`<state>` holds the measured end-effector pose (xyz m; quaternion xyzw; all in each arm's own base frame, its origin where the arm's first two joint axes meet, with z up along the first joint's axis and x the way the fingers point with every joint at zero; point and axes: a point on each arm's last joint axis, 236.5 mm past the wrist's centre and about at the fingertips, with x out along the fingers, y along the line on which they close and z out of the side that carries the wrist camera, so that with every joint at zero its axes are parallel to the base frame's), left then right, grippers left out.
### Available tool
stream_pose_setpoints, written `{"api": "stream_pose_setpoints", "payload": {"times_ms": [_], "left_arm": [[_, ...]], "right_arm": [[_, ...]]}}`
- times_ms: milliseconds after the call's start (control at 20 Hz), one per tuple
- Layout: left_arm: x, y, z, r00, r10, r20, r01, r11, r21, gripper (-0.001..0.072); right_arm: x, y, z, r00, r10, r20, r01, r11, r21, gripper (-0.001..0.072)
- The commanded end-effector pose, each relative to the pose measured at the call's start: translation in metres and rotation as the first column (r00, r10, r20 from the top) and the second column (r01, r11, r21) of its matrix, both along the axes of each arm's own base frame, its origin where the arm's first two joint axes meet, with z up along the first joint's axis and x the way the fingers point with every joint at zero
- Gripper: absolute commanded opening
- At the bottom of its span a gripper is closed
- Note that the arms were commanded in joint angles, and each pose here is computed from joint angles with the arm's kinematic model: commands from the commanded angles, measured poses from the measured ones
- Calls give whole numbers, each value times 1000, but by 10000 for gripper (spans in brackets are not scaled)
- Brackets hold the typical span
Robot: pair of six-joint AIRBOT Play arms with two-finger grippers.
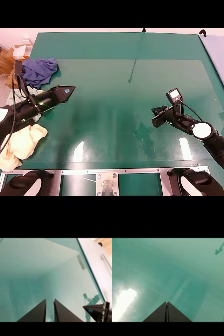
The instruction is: Fold the shirts.
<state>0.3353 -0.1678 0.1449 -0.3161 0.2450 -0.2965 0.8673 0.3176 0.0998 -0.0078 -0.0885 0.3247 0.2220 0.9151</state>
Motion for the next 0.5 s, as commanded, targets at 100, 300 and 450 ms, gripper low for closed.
{"api": "stream_pose_setpoints", "payload": {"times_ms": [100, 300, 450], "left_arm": [[0, 0, 0, 1000, 1, -1, -1, 1000, -1, 143], [0, 0, 0, 1000, 0, -1, 0, 1000, 0, 143], [0, 0, 0, 1000, 0, -1, 0, 1000, 0, 143]], "right_arm": [[0, -1, -1, 1000, -3, -1, 3, 1000, -1, 17], [0, -1, -1, 1000, -3, -1, 3, 1000, -1, 17], [0, -1, -1, 1000, -3, -1, 3, 1000, -1, 17]]}}
